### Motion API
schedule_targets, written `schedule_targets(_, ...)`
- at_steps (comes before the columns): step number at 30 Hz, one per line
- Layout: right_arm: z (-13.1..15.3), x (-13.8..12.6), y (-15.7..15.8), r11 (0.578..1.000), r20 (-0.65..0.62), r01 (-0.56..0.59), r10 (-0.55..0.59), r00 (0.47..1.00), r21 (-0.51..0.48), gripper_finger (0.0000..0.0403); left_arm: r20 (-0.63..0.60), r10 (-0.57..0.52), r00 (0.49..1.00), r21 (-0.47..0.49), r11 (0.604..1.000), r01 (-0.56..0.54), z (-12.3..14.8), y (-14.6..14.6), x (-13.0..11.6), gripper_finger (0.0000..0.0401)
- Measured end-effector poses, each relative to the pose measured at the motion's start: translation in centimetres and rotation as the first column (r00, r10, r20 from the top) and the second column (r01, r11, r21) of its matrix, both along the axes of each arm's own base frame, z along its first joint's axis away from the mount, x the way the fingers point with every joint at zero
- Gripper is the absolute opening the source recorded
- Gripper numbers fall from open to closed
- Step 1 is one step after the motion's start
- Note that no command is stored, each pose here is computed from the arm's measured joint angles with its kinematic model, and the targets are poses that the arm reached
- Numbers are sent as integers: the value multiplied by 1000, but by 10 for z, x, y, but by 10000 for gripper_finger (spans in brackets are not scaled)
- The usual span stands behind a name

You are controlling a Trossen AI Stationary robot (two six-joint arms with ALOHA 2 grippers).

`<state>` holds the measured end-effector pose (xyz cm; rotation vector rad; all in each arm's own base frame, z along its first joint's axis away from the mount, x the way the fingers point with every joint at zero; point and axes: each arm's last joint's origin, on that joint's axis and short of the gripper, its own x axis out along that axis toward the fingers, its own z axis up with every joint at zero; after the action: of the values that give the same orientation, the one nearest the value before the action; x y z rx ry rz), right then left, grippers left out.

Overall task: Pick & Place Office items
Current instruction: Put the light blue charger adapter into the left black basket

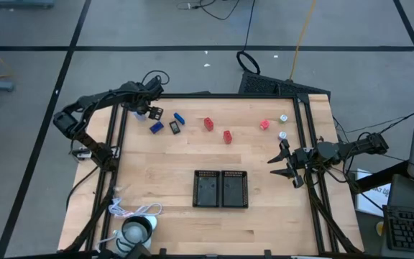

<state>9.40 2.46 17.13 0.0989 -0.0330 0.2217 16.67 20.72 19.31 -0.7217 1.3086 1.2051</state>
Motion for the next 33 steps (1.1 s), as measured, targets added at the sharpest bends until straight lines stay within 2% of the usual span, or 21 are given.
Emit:
schedule_targets(4,0,0,0,1000,0,0,0,1000,0,169,45,-9,999,-40,999,11,-1,-1,1,298)
schedule_targets(21,0,0,0,1000,0,0,0,1000,0,169,88,-28,996,-76,996,35,-1,-4,5,298)
schedule_targets(33,0,0,0,1000,0,0,0,1000,0,169,140,-121,983,-99,986,135,-1,-16,20,298)
